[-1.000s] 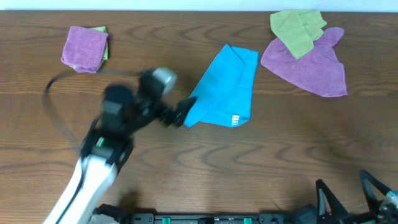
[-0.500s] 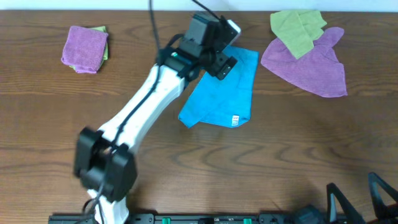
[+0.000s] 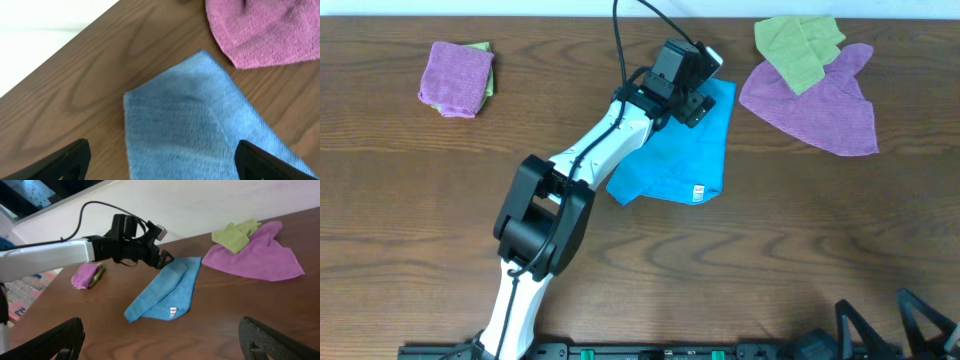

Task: Fold the cloth
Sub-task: 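Reach the left gripper to the blue cloth's top corner and grasp it, then pull the blue cloth corner up-left with the left gripper to flatten it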

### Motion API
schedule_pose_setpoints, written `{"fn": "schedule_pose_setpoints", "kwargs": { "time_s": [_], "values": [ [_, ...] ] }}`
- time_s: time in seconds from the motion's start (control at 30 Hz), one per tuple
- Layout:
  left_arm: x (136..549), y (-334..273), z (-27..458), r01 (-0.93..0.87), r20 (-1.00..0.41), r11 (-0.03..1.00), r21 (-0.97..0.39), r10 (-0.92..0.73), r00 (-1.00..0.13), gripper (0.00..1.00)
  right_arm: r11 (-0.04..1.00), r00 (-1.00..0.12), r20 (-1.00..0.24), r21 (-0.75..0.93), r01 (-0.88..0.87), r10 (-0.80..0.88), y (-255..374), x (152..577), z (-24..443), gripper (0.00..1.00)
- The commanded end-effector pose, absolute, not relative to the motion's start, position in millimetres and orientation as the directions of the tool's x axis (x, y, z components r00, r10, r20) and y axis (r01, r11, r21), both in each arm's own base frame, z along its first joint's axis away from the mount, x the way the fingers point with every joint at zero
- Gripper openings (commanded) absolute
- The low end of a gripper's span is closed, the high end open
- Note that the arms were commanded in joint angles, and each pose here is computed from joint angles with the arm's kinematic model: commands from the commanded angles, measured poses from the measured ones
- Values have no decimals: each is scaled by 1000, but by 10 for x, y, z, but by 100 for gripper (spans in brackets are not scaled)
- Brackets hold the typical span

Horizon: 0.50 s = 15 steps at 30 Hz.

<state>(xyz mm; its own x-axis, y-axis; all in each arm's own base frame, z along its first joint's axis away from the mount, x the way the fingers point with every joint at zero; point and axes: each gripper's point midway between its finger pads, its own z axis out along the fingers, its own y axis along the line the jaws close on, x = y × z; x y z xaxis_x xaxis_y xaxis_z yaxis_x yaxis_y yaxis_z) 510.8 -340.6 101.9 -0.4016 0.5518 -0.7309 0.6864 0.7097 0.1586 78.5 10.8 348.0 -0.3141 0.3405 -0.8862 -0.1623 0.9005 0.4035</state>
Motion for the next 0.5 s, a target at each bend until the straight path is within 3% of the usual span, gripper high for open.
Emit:
{"fn": "schedule_pose_setpoints", "kwargs": {
  "time_s": [0.0,0.47],
  "values": [
    [5113,-3546,816,703,-729,697,141,554,-402,89,892,-334,-869,430,-140,366,107,778,3448,98],
    [4878,-3633,403,734,-655,673,95,597,-463,83,896,-378,-854,428,-117,358,99,745,3324,98]
  ]
}}
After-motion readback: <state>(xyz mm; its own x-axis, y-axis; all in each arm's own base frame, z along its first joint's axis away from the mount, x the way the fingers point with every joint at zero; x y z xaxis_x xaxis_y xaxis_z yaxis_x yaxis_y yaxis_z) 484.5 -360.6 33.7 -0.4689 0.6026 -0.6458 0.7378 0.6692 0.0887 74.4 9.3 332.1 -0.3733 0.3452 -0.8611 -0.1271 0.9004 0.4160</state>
